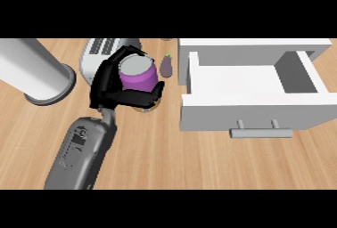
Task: Pick up the can, place it into the drawer and close the drawer
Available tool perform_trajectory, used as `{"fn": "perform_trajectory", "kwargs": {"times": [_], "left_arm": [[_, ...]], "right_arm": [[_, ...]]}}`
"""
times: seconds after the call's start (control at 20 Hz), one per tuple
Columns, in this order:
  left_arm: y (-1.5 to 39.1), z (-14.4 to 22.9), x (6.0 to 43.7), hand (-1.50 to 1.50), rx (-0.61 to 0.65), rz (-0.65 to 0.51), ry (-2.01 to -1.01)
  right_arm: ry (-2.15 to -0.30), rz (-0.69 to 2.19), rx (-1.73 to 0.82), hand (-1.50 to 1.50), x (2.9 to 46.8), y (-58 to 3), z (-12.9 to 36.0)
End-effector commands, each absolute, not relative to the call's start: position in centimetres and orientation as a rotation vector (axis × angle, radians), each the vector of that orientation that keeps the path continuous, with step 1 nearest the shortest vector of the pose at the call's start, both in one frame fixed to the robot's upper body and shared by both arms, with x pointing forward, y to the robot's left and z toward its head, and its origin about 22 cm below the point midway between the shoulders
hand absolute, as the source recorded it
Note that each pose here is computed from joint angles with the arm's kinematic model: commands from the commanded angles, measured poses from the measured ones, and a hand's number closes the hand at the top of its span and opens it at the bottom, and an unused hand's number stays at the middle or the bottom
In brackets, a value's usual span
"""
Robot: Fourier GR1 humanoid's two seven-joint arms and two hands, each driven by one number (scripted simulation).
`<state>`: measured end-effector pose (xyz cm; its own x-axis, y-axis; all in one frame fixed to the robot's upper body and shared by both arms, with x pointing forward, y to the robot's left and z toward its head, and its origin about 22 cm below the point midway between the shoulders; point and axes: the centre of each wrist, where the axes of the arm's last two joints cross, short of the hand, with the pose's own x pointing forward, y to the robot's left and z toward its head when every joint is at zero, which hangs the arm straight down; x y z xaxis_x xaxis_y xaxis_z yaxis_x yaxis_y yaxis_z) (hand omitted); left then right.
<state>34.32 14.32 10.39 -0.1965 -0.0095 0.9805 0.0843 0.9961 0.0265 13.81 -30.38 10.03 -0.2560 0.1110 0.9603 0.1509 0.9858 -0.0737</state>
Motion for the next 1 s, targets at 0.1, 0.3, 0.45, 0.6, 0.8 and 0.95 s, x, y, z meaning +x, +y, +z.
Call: {"fn": "perform_trajectory", "kwargs": {"times": [0.1, 0.3, 0.45, 0.6, 0.8, 0.95], "left_arm": [[9.2, 15.0, 33.8, 1.5, -0.054, -0.118, -1.812], [6.9, 19.1, 36.7, 1.5, -0.044, -0.149, -1.823], [6.2, 19.2, 36.9, 1.5, -0.053, -0.17, -1.824], [3.1, 20.9, 37.8, 1.5, -0.017, -0.173, -1.826], [1.0, 23.5, 39.0, 1.5, -0.027, -0.166, -1.822], [0.3, 24.8, 39.5, 1.5, -0.017, -0.2, -1.799]], "right_arm": [[-1.831, -0.045, -0.194, -1.5, 12.7, -30.7, 11.0], [-1.85, -0.031, -0.191, -1.5, 14.2, -29.4, 9.7], [-1.829, -0.032, -0.195, -1.5, 14.6, -31.4, 8.4], [-1.852, -0.028, -0.19, -1.5, 14.1, -28.8, 10.6], [-1.826, -0.026, -0.19, -1.5, 14.8, -30.0, 8.6], [-1.831, -0.047, -0.176, -1.5, 14.4, -30.5, 9.5]]}}
